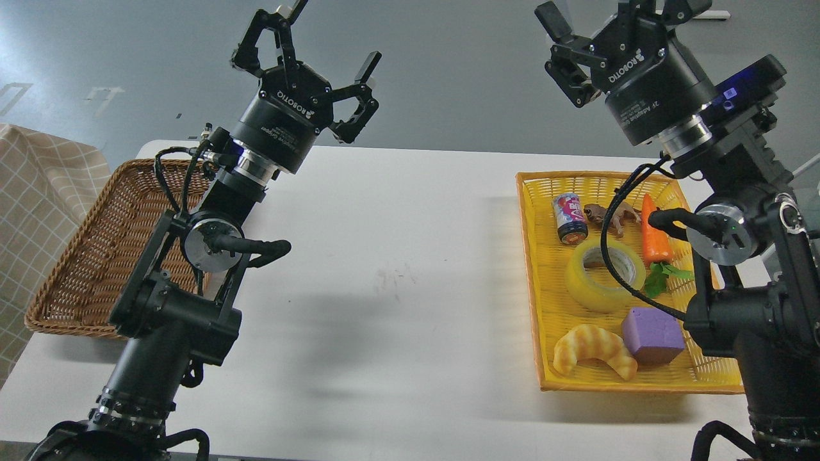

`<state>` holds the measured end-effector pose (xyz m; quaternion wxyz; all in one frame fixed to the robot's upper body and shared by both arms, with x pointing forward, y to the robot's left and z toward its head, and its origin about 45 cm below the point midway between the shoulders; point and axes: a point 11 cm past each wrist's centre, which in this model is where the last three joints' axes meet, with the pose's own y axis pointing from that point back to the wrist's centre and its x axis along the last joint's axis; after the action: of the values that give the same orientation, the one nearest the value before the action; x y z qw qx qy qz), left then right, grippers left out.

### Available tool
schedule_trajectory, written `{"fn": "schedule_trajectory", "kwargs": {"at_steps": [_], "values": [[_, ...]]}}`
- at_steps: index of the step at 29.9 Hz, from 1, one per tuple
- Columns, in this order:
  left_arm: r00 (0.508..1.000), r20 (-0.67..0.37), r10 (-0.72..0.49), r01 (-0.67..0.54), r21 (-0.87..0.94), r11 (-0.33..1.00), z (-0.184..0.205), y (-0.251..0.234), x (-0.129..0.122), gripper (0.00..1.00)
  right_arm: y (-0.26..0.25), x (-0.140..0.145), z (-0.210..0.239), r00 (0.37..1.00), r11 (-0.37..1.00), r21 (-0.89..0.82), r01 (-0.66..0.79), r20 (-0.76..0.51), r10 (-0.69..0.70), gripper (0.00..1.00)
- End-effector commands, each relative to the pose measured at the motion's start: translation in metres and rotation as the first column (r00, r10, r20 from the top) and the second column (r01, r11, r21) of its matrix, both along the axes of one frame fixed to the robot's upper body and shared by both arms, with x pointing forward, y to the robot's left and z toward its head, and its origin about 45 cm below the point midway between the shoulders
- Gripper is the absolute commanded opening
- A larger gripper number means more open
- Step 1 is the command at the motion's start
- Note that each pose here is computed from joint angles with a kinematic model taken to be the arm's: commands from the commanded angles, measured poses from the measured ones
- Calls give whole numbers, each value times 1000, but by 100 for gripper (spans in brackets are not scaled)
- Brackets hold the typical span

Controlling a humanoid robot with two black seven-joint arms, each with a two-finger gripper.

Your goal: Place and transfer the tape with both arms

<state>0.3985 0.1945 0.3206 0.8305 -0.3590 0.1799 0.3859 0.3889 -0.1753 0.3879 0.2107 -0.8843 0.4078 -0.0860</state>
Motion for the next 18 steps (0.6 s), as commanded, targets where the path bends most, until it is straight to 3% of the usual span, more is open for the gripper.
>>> {"fn": "schedule_trajectory", "kwargs": {"at_steps": [1, 18], "values": [[1000, -7, 7, -7, 2, 1000, 1, 0, 2, 98, 1, -2, 3, 1000, 1000, 1, -3, 11, 3, 100], [999, -3, 34, -34, 71, 997, -4, -1, 3, 98, 2, -2, 4, 1000, 1000, -2, -7, 16, 7, 100]]}}
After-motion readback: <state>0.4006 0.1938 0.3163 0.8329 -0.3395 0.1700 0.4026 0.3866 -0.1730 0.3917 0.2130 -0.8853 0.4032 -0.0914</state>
